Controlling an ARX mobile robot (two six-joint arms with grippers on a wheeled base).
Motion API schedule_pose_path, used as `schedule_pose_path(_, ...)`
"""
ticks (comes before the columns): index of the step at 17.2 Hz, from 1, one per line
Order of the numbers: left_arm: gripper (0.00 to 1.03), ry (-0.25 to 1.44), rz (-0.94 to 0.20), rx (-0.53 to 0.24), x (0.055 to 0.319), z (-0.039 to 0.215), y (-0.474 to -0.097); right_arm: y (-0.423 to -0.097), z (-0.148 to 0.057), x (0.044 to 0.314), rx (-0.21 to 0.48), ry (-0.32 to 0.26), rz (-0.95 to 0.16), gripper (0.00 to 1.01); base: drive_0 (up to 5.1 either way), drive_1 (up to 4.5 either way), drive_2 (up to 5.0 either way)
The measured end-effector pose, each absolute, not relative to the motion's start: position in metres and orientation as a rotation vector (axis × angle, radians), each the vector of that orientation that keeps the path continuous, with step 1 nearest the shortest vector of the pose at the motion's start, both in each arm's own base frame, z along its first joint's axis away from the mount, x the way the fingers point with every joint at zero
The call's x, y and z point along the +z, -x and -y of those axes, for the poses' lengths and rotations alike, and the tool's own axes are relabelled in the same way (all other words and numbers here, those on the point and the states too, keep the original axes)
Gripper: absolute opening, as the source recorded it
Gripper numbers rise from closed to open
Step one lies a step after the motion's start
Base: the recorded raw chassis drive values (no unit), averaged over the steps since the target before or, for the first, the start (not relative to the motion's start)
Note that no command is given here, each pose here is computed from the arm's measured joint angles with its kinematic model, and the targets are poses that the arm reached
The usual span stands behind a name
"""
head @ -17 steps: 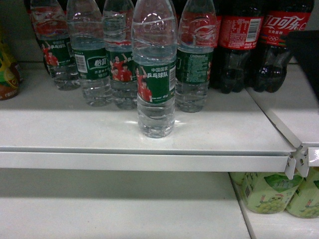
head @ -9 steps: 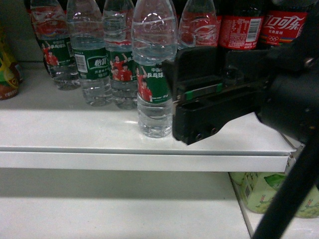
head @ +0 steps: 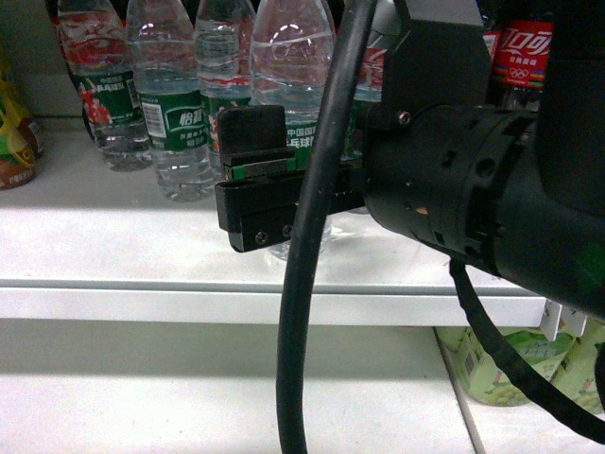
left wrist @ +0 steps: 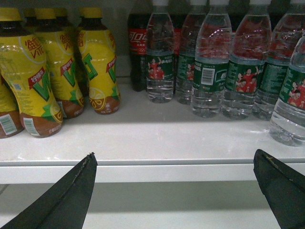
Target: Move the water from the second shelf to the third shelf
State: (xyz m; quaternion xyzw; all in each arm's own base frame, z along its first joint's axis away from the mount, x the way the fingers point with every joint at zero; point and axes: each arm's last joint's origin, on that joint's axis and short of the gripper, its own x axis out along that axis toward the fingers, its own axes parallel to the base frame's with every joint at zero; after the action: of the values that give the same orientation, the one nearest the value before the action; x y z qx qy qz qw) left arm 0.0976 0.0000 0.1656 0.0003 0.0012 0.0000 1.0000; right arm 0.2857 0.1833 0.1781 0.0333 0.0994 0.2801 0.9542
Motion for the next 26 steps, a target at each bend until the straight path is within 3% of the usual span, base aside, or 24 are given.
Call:
schedule_pose_path(6, 0.98, -0.001, -0.002, 0.0, 0.166, 0.0, -0.098, -0.311, -0.193, 0.177, 0.463, -0.088, -0.245, 0.98, 0.0, 0.0, 0.0)
schedule_pose_path(16, 0.98, -0.001, -0.002, 0.0, 0.166, 0.0, -0.098, -0.334, -0.206, 0.17, 0.411, -0.08, -0.247, 0.96, 0.0, 0.0, 0.0)
schedule_pose_path(21, 0.98, -0.001, -0.002, 0.0, 0.166, 0.0, -0.098, -0.334, -0.206, 0.171, 0.397, -0.083, -0.232, 0.5, 0.0, 0.0, 0.0)
schedule_pose_path(23, 0.98, -0.001, -0.002, 0.0, 0.166, 0.0, -0.098, -0.334, -0.206, 0.172, 0.396, -0.083, -0.23, 0.43, 0.0, 0.0, 0.0)
schedule_pose_path(26, 0.98, -0.001, -0.002, 0.0, 0.166, 0.0, -0.098, -0.334, -0.206, 0.172, 0.398, -0.081, -0.228, 0.41, 0.0, 0.0, 0.0)
